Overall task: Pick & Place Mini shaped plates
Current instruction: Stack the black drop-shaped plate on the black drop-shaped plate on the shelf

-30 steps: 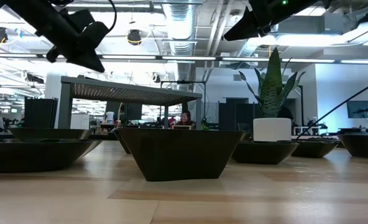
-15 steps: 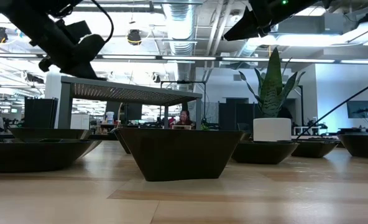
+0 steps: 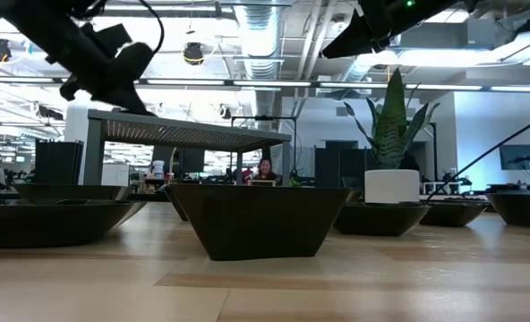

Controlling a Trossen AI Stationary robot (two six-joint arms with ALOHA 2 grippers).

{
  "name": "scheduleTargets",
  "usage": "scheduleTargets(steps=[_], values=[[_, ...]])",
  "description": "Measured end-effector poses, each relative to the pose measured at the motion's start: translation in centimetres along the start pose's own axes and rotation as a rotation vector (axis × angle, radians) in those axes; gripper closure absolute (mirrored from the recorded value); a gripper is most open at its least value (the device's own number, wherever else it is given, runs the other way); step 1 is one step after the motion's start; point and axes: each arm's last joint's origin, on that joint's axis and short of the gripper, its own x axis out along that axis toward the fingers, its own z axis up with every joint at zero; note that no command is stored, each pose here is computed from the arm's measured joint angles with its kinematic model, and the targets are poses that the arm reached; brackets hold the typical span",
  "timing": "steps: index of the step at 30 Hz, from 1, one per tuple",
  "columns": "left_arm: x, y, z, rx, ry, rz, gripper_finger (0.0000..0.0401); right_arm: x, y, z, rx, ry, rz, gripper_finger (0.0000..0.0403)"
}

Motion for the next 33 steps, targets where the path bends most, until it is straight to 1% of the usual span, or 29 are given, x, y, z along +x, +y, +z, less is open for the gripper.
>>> scheduleTargets(steps=[5,9,10,15,19,21,23,24,26,30,33], values=[[-1.1,-1.5,2.0,-0.007,-0.115,-0.098,0.0397,0.0,0.0,0.1,0.002,-0.006,-0.002,0.0253],[-2.4,-3.0,3.0,0.019,-0.202,-0.213,0.0397,0.0,0.0,0.1,0.009,-0.011,-0.003,0.0254],[-2.7,-3.3,3.1,0.027,-0.212,-0.246,0.0397,0.0,0.0,0.1,0.026,-0.011,-0.003,0.0254],[-3.7,-4.8,2.2,0.077,-0.164,-0.429,0.0393,0.0,0.1,-0.3,0.196,0.034,0.007,0.0253],[-4.2,-5.8,1.4,0.121,-0.109,-0.561,0.0389,-0.1,0.4,-1.0,0.233,0.101,0.021,0.0257],[-4.4,-6.1,1.0,0.142,-0.092,-0.6,0.0387,-0.2,0.6,-1.3,0.285,0.136,0.04,0.026],[-4.5,-6.2,0.9,0.173,-0.093,-0.61,0.0383,-0.4,1.1,-1.6,0.323,0.174,0.075,0.0264],[-4.5,-6.3,0.8,0.195,-0.1,-0.61,0.0381,-0.6,1.5,-1.7,0.322,0.191,0.108,0.0265],[-4.5,-6.3,0.8,0.256,-0.119,-0.607,0.0375,-1.1,2.7,-1.8,0.298,0.217,0.209,0.0269],[-4.2,-6.2,1.0,0.342,-0.149,-0.587,0.0355,-3.0,6.2,-1.3,0.289,0.227,0.512,0.0279],[-3.9,-6.1,1.1,0.378,-0.161,-0.568,0.0336,-4.9,9.6,-1.2,0.227,0.246,0.72,0.0285]])
